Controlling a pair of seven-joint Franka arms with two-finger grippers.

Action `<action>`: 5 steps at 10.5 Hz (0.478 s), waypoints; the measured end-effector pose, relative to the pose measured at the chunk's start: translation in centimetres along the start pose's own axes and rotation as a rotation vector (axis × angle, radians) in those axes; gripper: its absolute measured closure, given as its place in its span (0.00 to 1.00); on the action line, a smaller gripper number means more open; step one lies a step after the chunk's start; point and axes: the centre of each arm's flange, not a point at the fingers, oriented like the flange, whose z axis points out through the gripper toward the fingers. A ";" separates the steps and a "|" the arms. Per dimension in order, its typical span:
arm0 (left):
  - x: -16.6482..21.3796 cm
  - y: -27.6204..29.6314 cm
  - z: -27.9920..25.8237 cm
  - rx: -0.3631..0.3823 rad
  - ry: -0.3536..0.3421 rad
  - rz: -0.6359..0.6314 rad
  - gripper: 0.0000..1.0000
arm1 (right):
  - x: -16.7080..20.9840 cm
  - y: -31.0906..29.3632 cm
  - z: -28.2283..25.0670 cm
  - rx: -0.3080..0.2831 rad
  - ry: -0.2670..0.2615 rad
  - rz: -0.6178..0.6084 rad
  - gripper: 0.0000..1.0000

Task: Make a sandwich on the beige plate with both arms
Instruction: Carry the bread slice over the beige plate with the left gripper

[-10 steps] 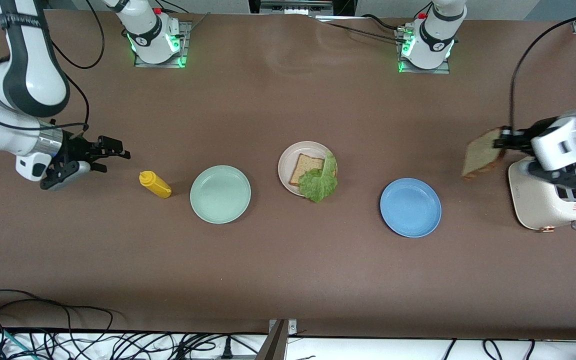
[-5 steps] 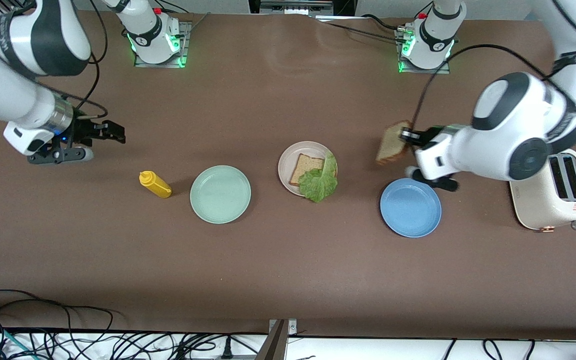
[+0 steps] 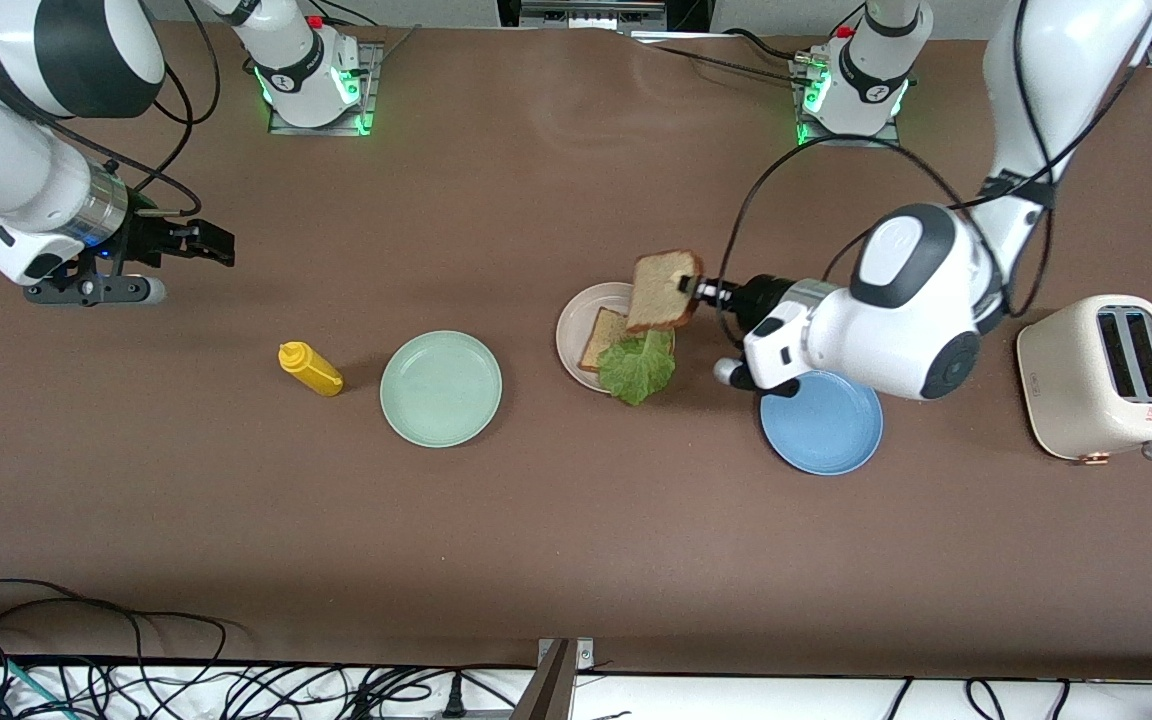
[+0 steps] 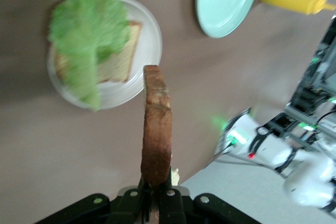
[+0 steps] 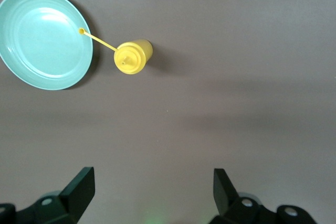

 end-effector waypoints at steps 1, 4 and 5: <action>1.3 -0.1 2.1 -0.018 0.017 0.003 0.92 | -0.1 0.2 0.0 -0.001 -0.012 0.004 0.00; 3.6 -1.7 7.9 -0.036 -0.018 0.100 0.92 | 0.1 0.3 0.1 -0.001 -0.022 0.010 0.00; 4.1 -2.9 8.9 -0.041 -0.035 0.149 0.92 | 0.5 0.2 0.4 -0.002 -0.029 0.010 0.00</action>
